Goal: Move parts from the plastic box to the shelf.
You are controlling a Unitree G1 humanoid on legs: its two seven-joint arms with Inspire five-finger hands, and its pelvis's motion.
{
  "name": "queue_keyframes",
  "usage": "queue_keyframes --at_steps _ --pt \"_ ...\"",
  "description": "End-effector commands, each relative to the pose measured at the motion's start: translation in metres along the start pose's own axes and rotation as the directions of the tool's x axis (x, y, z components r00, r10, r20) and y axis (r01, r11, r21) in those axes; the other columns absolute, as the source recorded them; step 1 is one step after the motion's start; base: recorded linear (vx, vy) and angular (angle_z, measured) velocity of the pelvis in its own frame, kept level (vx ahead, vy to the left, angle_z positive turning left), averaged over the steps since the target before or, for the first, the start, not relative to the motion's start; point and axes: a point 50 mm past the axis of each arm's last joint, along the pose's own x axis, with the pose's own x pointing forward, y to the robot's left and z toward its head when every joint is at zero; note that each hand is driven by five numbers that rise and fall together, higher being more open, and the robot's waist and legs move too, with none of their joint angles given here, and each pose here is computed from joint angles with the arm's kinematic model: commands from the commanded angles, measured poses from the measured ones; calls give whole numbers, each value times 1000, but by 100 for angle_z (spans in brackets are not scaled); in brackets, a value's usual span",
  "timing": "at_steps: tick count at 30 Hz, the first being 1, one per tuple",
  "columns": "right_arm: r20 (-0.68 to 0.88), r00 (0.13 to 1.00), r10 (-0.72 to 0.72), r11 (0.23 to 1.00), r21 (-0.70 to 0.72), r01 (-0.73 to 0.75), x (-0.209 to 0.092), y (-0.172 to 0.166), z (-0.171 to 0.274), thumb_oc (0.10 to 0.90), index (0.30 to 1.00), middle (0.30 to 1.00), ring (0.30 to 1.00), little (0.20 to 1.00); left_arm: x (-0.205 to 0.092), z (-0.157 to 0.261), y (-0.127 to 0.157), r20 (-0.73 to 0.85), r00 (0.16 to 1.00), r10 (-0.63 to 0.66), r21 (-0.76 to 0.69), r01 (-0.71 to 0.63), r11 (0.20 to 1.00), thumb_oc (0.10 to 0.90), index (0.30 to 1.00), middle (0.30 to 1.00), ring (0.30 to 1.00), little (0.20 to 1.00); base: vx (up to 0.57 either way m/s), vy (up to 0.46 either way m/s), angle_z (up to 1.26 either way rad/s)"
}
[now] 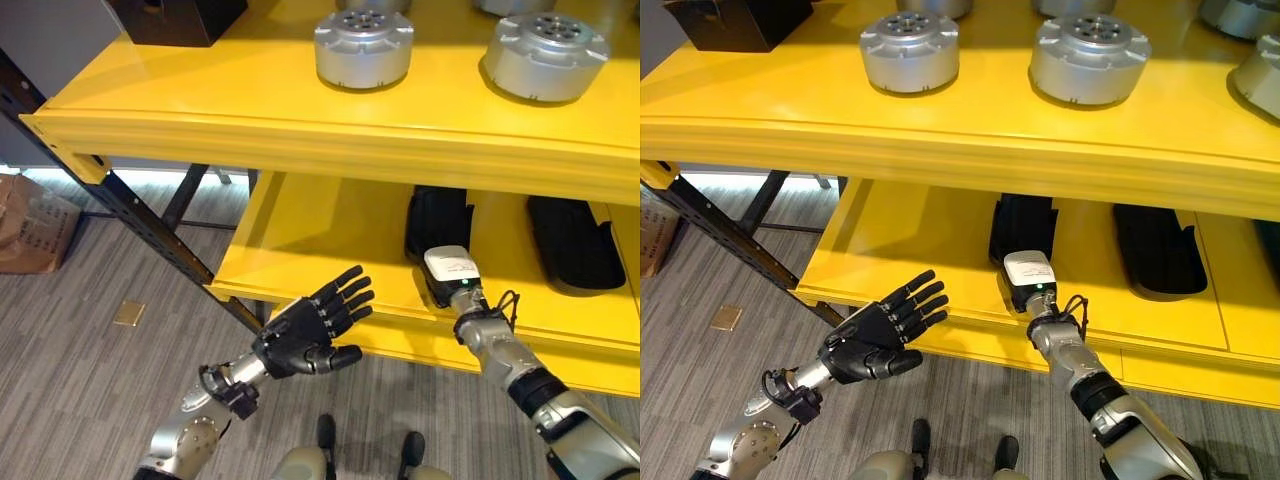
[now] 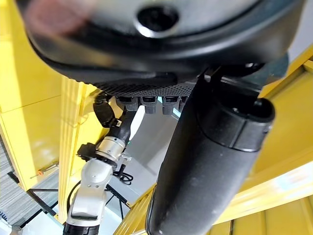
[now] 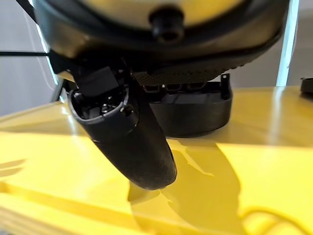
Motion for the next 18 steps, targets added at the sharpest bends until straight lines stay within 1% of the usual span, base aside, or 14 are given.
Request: queue_keyframes --at_steps 1,6,11,14,18 --pt "115 972 -203 979 -5 205 6 -36 13 900 1000 1000 1000 1000 17 29 -25 164 970 -182 74 172 982 900 1000 1000 1000 1000 0 0 0" --pt "143 961 -239 971 19 238 -1 -35 16 900 1000 1000 1000 1000 16 28 -27 167 967 -195 67 186 980 900 1000 1000 1000 1000 2 16 -5" --pt "169 924 -344 939 29 344 -9 -39 18 900 1000 1000 1000 1000 15 28 -28 177 966 -189 65 180 981 900 1000 1000 1000 1000 -4 8 -1" --pt "176 912 -371 928 52 368 -14 -40 19 900 1000 1000 1000 1000 15 28 -29 182 966 -185 64 176 982 900 1000 1000 1000 1000 -1 15 -6" --pt "180 895 -408 912 121 391 -21 -44 21 900 1000 1000 1000 1000 12 29 -29 194 965 -178 70 167 983 900 1000 1000 1000 1000 -7 22 -9"
